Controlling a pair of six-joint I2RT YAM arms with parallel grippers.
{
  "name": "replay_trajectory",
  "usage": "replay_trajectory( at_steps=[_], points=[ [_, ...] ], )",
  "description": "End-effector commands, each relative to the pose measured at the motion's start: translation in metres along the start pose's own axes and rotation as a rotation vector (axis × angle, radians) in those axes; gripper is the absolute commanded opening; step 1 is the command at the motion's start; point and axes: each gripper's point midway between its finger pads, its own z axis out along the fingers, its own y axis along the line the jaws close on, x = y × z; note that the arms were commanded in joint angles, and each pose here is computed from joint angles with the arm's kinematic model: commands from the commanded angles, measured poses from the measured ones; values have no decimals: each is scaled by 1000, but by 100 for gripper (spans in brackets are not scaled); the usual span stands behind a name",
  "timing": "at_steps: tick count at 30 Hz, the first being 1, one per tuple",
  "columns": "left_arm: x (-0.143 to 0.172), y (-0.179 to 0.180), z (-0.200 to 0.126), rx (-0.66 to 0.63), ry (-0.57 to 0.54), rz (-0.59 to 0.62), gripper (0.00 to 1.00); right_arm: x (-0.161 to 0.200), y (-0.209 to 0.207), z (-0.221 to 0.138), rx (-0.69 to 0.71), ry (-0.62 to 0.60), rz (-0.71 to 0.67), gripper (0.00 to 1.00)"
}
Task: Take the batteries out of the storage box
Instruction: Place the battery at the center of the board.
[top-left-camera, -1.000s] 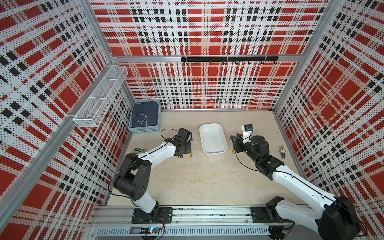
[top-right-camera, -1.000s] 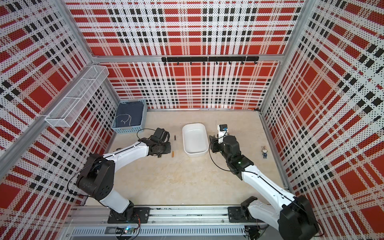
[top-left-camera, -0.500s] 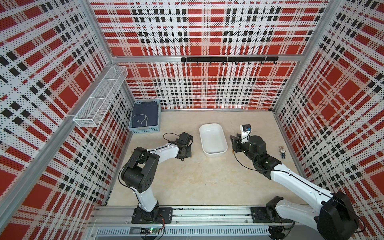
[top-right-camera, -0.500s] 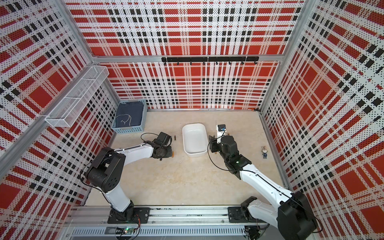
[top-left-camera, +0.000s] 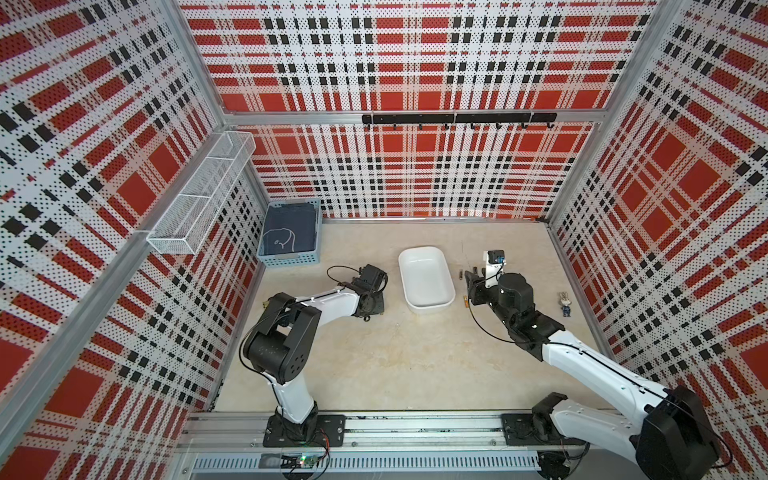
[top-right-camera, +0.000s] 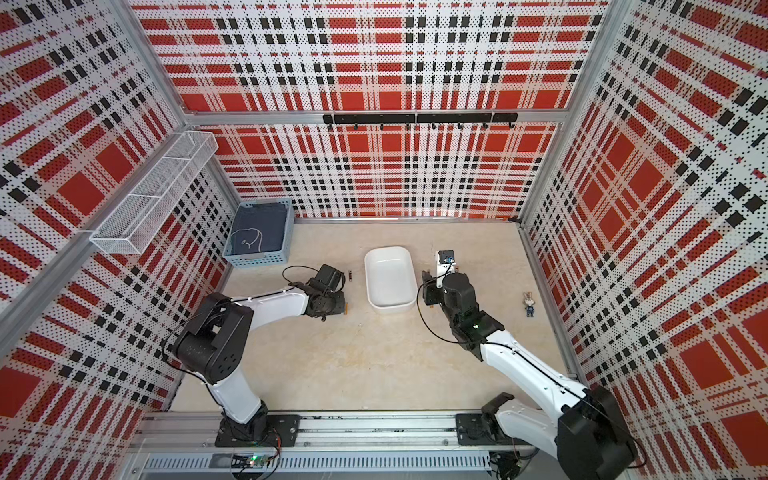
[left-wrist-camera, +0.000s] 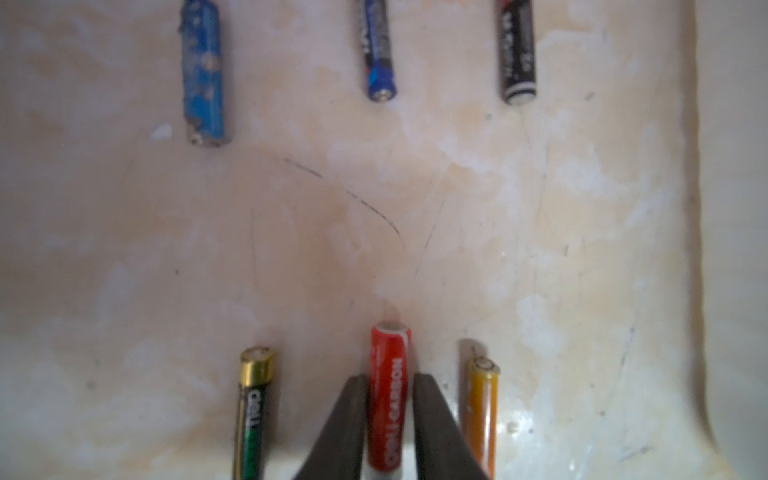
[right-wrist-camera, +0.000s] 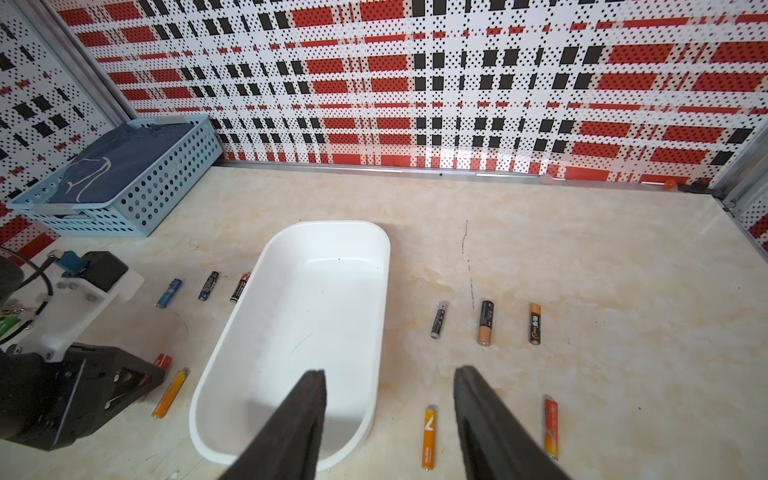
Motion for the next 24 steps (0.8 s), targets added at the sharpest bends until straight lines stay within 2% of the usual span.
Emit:
replay_trajectory(
  at_steps=[1,8,9,10,14,18,21,24],
  points=[
    [9,3,6,-15,23,7,34,-9,-1,-5,9,-43,-4,57],
    [-5,-1,-10,-15,-1,13,48,-16,-3,-7,26,-60,-23,58],
    [-11,-4,-16,-12,-15,15,58,-19,-3,-7,29,-66,-28,58],
    [-16,-6,-23,-8,-26,16,64,-21,-3,-7,33,-71,-34,58],
    [-49,-19,-65,17,-103,18,64,-32,-11,-8,84,-93,-51,59],
    [-92,-26,-119,44,-246,-5,64,-41,-25,-12,167,-137,-63,60],
    [-114,-10,-149,13,-358,-43,62,-47,-37,-16,236,-167,-57,61],
    [-126,19,-170,-69,-493,-93,62,-43,-62,-19,362,-179,-53,72]
  ],
)
